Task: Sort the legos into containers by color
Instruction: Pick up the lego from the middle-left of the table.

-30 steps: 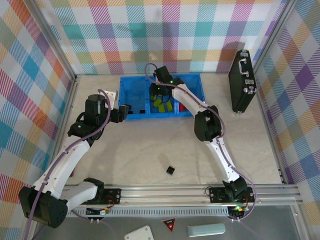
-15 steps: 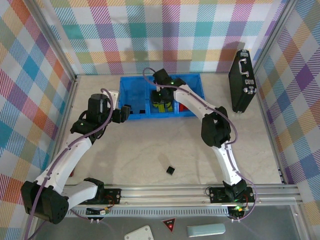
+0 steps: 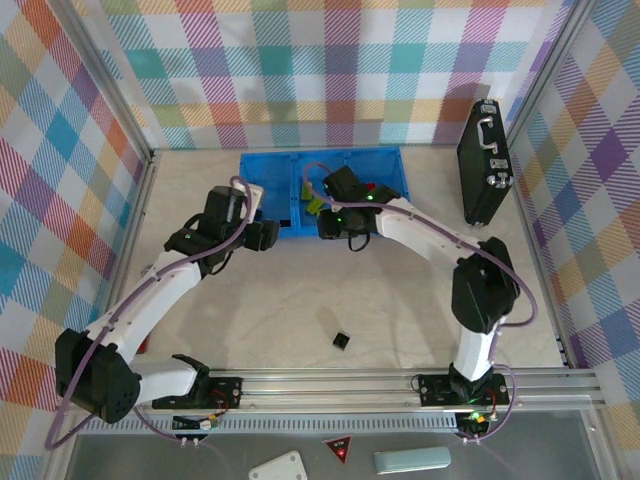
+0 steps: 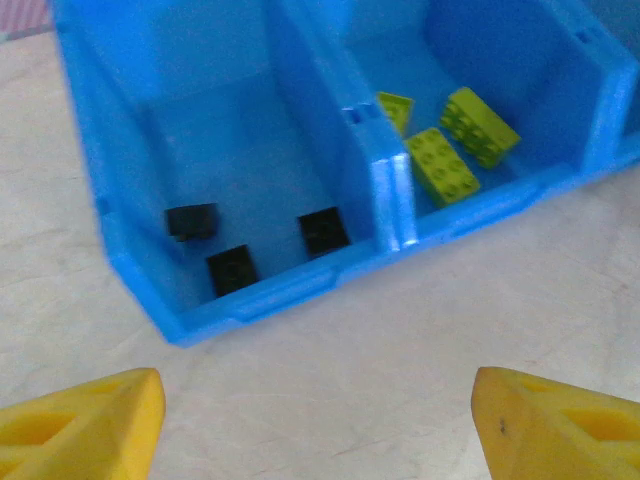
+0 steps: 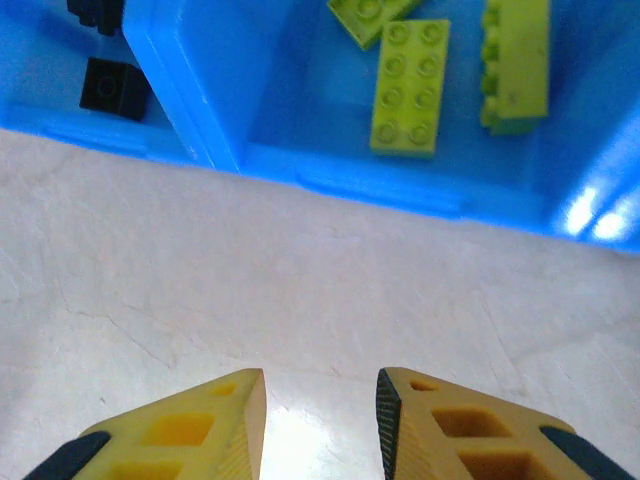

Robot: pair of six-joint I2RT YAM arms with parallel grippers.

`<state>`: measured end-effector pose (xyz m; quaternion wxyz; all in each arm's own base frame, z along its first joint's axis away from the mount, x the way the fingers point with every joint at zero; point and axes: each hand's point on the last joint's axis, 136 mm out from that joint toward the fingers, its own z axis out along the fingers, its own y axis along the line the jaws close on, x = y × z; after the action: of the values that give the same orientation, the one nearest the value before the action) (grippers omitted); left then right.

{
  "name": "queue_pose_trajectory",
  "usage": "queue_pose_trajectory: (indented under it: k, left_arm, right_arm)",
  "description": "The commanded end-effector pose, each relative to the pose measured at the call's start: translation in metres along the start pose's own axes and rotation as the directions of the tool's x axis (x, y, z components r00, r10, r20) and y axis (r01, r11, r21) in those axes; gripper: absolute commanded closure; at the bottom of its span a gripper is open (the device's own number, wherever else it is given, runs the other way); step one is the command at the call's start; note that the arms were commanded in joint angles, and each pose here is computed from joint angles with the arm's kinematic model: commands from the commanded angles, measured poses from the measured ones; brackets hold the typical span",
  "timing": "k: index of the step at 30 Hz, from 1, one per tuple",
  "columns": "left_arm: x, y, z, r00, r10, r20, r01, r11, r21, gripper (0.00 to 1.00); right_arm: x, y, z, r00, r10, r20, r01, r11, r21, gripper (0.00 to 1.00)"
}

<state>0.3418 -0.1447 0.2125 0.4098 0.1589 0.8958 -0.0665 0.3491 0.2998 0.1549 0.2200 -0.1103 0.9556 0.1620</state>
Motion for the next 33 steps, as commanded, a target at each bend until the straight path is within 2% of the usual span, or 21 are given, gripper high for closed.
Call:
queue_pose_trajectory:
  k: [1,7,12,16,22,33]
  left_arm:
    - [-0.006,-0.018,-0.002,1.0,0.017,-0.023,-0.017,1.0,0.014,0.2]
    - [0.007,-0.049,0.005,0.995,-0.002,-0.101,0.005,1.0,0.029,0.21]
    - [0.035,-0.078,0.012,0.974,-0.052,-0.22,0.061,0.998,0.034,0.21]
    - [0.06,-0.102,0.014,0.944,-0.047,-0.326,0.059,0.998,0.029,0.23]
    - [0.089,-0.135,0.012,0.901,0.022,-0.432,-0.024,1.0,0.001,0.26]
    - [0.152,-0.207,0.004,0.81,0.091,-0.58,-0.046,0.995,0.093,0.28]
  right_arm:
    - [0.001,-0.009,-0.023,0.997,0.028,0.067,-0.029,1.0,0.01,0.63]
    - [0.029,-0.038,-0.042,0.995,0.037,0.094,-0.044,0.996,0.078,0.62]
    - [0.048,-0.065,-0.055,0.992,0.053,0.114,-0.068,0.989,0.133,0.62]
    - [0.064,-0.089,-0.059,0.986,0.089,0.139,-0.111,0.981,0.159,0.6]
    - [0.087,-0.126,-0.062,0.974,0.164,0.153,-0.192,0.964,0.185,0.59]
    - [0.106,-0.166,-0.1,0.94,0.224,0.258,-0.28,0.937,0.208,0.57]
